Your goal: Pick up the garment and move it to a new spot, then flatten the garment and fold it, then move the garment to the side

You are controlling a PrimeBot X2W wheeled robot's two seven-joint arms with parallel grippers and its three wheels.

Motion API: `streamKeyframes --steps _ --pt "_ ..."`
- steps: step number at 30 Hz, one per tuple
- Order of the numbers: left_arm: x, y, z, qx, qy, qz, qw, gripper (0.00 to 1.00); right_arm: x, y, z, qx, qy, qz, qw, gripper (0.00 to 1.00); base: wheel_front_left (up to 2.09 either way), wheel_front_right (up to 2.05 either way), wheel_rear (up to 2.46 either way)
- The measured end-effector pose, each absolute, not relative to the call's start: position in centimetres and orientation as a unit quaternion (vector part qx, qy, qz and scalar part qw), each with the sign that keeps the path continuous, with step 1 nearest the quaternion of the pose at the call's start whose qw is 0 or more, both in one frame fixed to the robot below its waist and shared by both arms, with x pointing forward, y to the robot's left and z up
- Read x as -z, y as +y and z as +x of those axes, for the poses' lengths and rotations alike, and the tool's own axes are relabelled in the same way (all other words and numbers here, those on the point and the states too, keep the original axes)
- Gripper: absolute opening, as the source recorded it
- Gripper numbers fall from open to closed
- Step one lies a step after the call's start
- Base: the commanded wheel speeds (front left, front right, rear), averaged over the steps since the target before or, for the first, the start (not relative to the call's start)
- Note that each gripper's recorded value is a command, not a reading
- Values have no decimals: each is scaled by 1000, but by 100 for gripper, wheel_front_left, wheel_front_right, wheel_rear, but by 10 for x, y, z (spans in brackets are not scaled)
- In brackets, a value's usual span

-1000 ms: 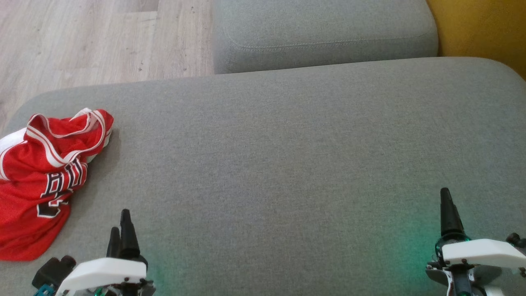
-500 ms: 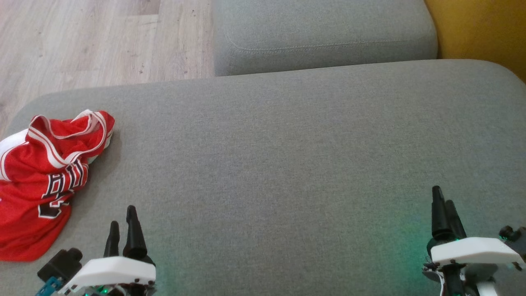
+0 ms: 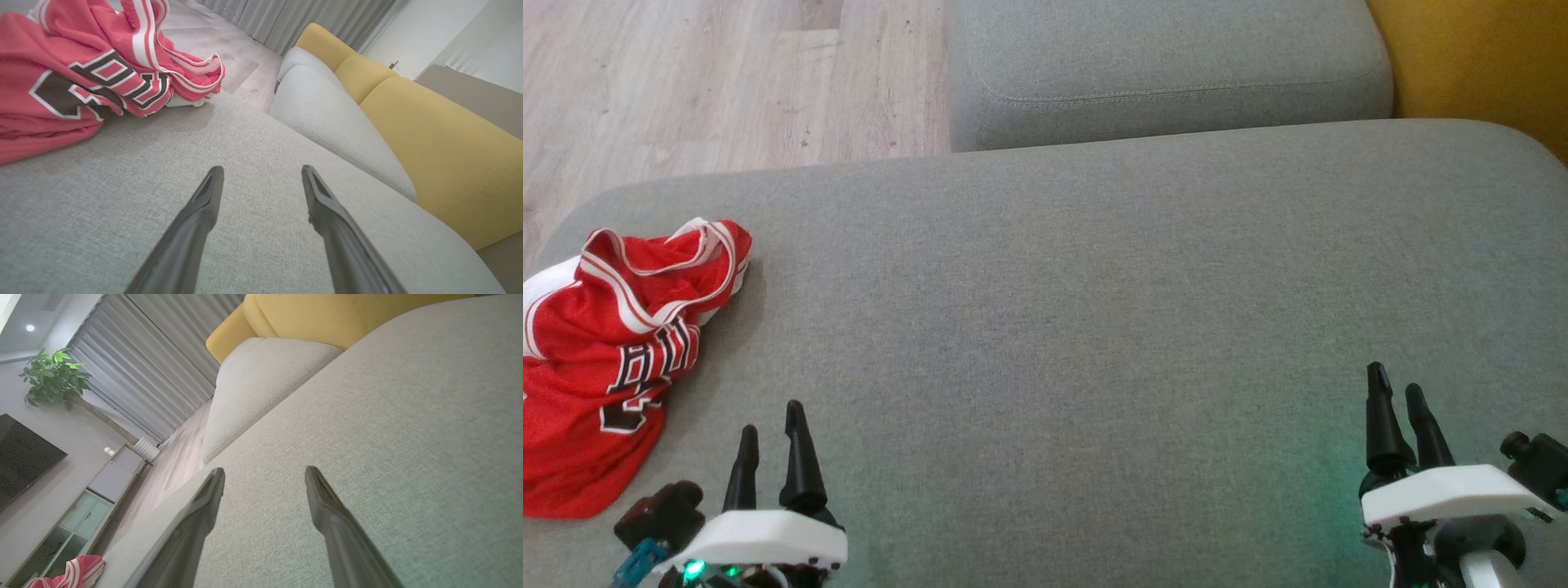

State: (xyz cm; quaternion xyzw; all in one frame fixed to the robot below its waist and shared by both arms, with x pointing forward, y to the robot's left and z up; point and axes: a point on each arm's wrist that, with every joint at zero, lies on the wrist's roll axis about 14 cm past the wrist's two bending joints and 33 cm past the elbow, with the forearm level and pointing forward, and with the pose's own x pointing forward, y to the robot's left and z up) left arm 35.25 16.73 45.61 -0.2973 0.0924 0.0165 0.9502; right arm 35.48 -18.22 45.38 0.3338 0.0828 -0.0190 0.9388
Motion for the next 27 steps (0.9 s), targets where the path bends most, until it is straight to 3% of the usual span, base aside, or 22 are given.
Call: streamKeyframes --steps 27 --pt "-464 160 347 10 61 -133 989 100 -461 -166 355 -28 84 180 980 100 0 0 0"
